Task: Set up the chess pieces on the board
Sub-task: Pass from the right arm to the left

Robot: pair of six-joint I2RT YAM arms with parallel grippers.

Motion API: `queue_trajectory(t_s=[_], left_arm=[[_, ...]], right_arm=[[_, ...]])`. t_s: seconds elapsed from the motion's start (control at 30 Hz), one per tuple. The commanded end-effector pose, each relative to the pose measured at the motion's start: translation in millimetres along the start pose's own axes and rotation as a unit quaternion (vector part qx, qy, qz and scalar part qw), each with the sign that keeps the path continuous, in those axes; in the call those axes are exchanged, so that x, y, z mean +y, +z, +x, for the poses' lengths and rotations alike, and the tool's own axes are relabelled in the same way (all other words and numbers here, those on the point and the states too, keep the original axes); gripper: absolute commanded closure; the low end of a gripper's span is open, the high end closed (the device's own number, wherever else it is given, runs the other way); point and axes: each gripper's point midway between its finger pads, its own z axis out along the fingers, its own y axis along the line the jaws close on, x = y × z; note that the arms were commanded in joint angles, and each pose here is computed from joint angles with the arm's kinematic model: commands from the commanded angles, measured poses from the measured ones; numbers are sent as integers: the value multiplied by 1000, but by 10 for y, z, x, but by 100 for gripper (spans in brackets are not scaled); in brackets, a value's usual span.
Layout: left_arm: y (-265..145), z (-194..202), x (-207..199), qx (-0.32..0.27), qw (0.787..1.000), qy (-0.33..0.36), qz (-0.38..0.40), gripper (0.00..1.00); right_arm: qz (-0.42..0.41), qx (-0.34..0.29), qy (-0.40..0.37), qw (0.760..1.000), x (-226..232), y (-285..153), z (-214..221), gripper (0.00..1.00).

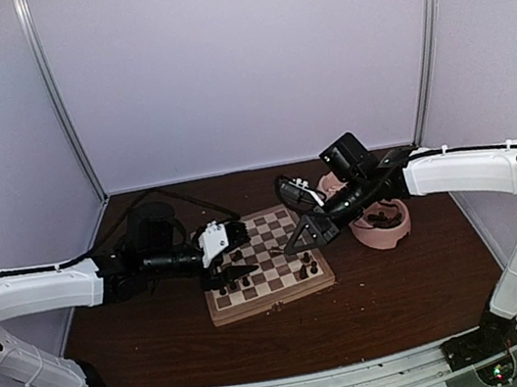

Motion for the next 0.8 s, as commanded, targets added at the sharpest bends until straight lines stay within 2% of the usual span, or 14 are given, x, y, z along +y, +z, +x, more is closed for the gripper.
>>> queue_trajectory(t_s=[0.0, 0.33, 0.6, 0.77], left_arm=[[42, -234, 8, -41, 998, 38, 22, 45], [121, -188, -67, -26, 997, 43, 58, 49], [124, -41, -176, -7, 996, 46, 78, 48], [145, -1, -186, -1, 996, 44, 80, 53]], right_arm=[[-12, 24, 21, 999, 50, 66, 63, 100], [-31, 24, 27, 999, 90, 282, -27, 100], [-38, 14, 26, 999, 101, 313, -99, 100], [-41, 15, 27, 999, 111, 317, -109, 100]])
